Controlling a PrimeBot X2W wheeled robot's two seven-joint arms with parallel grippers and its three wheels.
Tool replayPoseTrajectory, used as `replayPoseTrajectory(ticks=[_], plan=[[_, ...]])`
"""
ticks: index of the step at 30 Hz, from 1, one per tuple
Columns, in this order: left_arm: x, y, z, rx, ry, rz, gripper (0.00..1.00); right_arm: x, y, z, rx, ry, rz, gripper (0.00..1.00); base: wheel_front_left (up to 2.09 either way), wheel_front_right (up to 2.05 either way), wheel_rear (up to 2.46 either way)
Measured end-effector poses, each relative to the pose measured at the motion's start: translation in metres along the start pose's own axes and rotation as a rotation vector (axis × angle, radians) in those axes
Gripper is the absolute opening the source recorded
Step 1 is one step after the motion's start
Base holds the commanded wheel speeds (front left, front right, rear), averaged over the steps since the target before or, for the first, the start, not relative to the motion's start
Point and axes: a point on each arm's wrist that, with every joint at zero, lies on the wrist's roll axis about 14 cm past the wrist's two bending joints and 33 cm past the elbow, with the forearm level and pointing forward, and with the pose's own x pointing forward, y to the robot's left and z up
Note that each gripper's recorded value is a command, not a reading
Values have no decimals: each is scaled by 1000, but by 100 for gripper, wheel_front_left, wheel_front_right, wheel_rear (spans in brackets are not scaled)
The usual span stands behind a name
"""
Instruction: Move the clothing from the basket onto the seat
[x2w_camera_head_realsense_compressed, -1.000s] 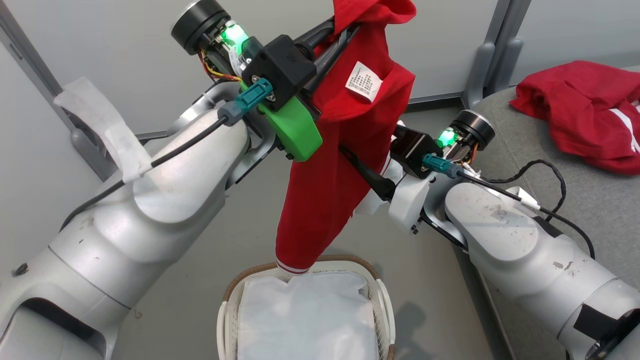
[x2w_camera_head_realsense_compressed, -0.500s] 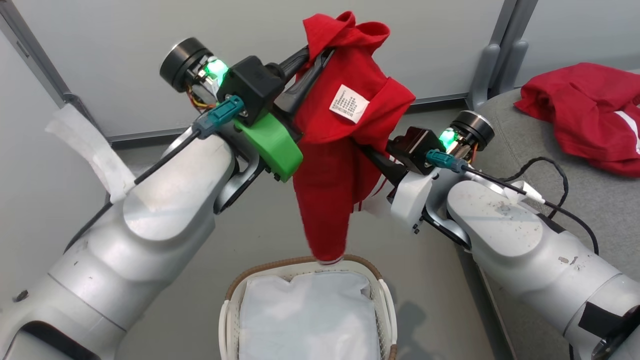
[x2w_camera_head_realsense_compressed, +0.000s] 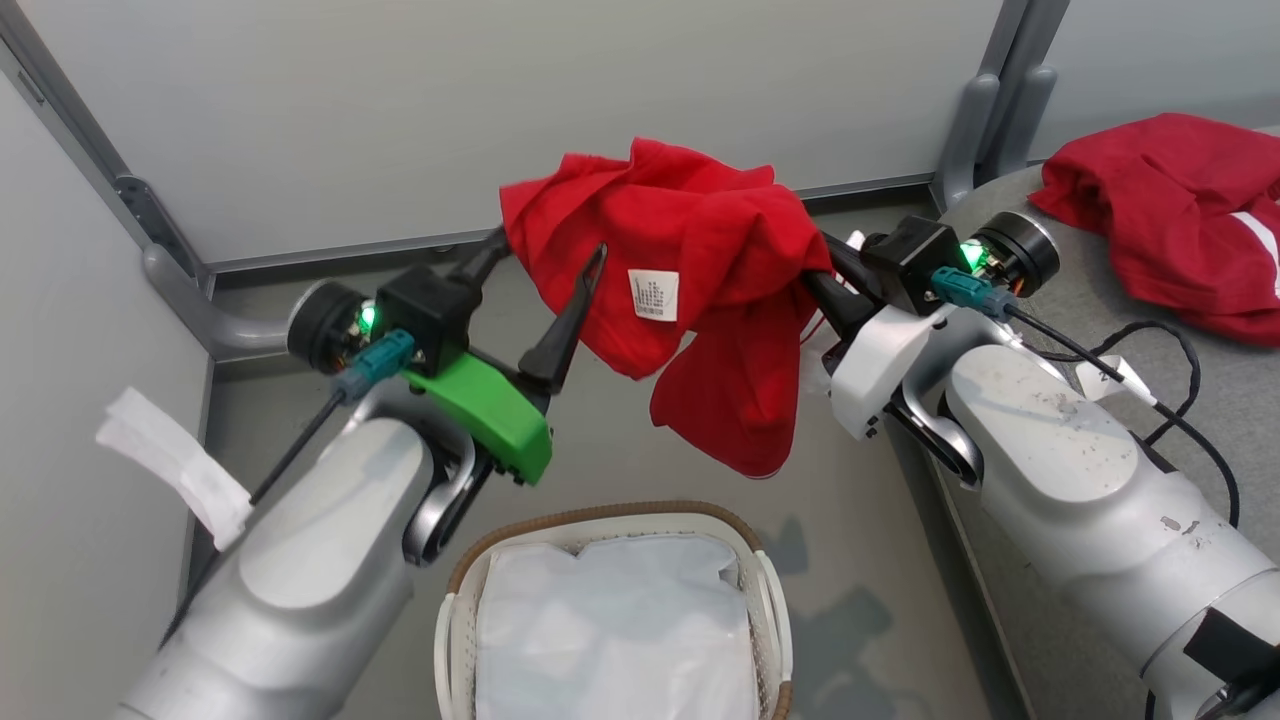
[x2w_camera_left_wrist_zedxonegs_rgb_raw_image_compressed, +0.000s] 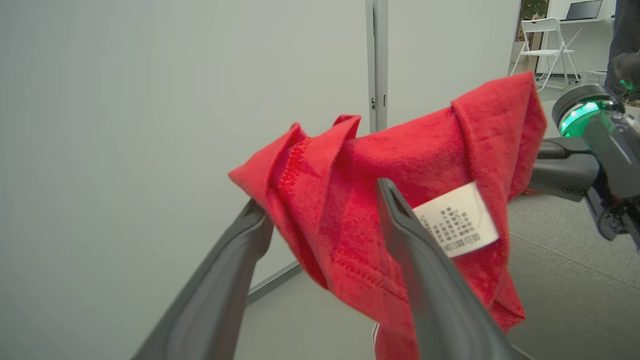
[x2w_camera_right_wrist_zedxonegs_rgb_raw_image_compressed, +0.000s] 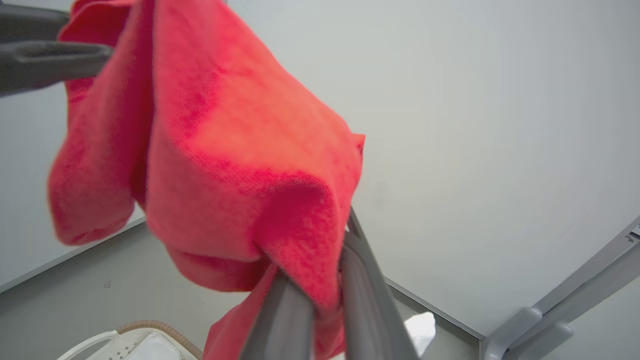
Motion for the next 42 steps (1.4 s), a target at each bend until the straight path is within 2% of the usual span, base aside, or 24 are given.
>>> replayPoseTrajectory(ticks=[7, 15, 22, 33, 42], plan=[[-23, -20, -47, -95, 85, 16, 100, -6, -24, 0, 14, -10, -95, 0, 0, 0, 0], [-43, -34, -77, -190, 132, 60, 100, -14, -49, 1, 16, -23, -185, 0, 0, 0, 0], [-48, -44, -82, -226, 126, 77, 100, -22, -52, -9, 30, -5, -213, 0, 0, 0, 0], [-45, -56, -79, -225, 106, 58, 100, -27, -52, -13, 47, 1, -230, 0, 0, 0, 0], [-23, -93, -78, -232, 98, -72, 100, -58, -79, -15, 30, 14, -324, 0, 0, 0, 0]])
